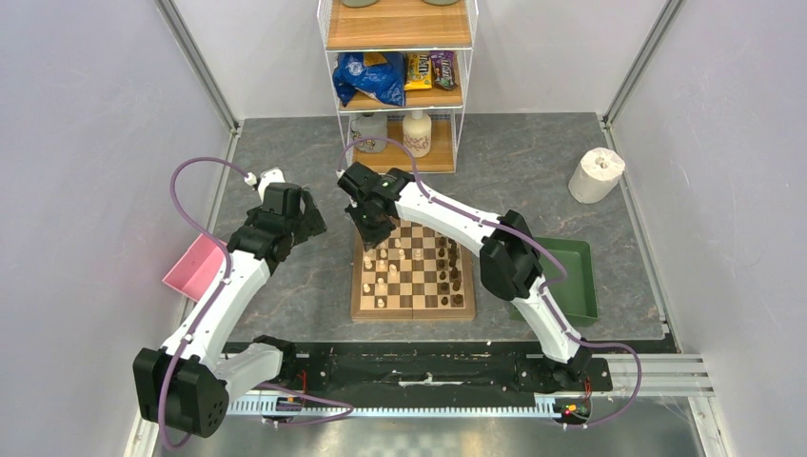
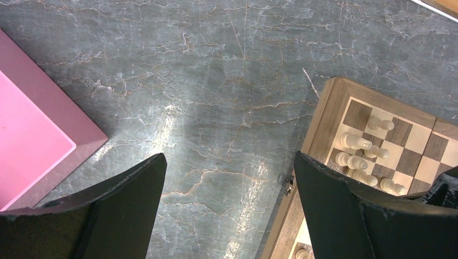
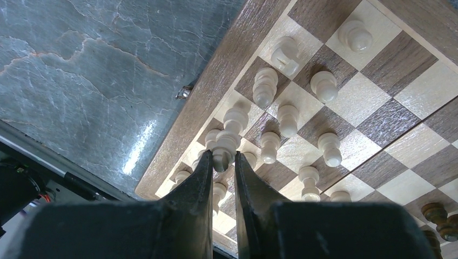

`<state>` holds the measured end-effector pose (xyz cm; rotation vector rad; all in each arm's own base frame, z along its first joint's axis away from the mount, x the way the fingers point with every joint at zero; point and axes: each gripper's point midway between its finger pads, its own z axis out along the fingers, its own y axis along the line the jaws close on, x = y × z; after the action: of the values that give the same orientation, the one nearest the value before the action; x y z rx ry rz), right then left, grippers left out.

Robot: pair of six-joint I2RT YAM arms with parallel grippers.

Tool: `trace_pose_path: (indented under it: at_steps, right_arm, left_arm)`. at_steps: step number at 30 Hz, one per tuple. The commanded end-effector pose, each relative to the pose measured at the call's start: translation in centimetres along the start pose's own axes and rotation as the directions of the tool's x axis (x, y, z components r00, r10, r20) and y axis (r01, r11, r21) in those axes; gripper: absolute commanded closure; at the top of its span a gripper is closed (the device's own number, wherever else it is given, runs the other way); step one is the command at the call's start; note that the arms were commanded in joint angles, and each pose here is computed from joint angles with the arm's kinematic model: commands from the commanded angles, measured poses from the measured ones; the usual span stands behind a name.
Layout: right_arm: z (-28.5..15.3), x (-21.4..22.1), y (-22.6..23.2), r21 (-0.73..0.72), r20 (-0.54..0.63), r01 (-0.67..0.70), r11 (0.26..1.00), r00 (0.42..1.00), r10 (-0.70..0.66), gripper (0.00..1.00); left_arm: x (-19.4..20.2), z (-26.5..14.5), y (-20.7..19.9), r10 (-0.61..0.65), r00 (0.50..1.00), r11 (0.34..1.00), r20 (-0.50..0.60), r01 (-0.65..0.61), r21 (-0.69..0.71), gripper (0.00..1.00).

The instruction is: Set up the chess pieces on the board

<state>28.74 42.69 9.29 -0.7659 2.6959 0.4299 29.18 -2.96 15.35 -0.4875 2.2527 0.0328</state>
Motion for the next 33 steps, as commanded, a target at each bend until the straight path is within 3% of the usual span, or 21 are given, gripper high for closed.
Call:
trace_pose_path:
  at_steps: [1,8,18,33]
  right_arm:
    - [0.5,-0.6,0.4,-0.006,0.019,0.025,1.0,1.0,-0.025,0.83]
    - [1.0,-0.5,0.4,-0.006,0.015,0.02,1.0,1.0,-0.02,0.8]
    - [-1.0,-1.9,0.9,-0.023,0.072,0.028,0.999,0.997,-0.026,0.63]
    - [-10.3,-4.8,0.3,-0.022,0.282,0.019,1.0,0.959,-0.012,0.51]
  left_arm:
    - [-0.9,0.0,-0.6,-0.038,0.999,0.999,0.028,0.038,0.023,0.05]
    - [-0.8,0.2,-0.8,-0.036,0.999,0.999,0.021,0.036,0.026,0.05]
    - [-0.8,0.1,-0.7,-0.037,0.999,0.999,0.024,0.036,0.024,0.05]
    - [-0.9,0.0,-0.6,-0.038,0.999,0.999,0.03,0.037,0.025,0.05]
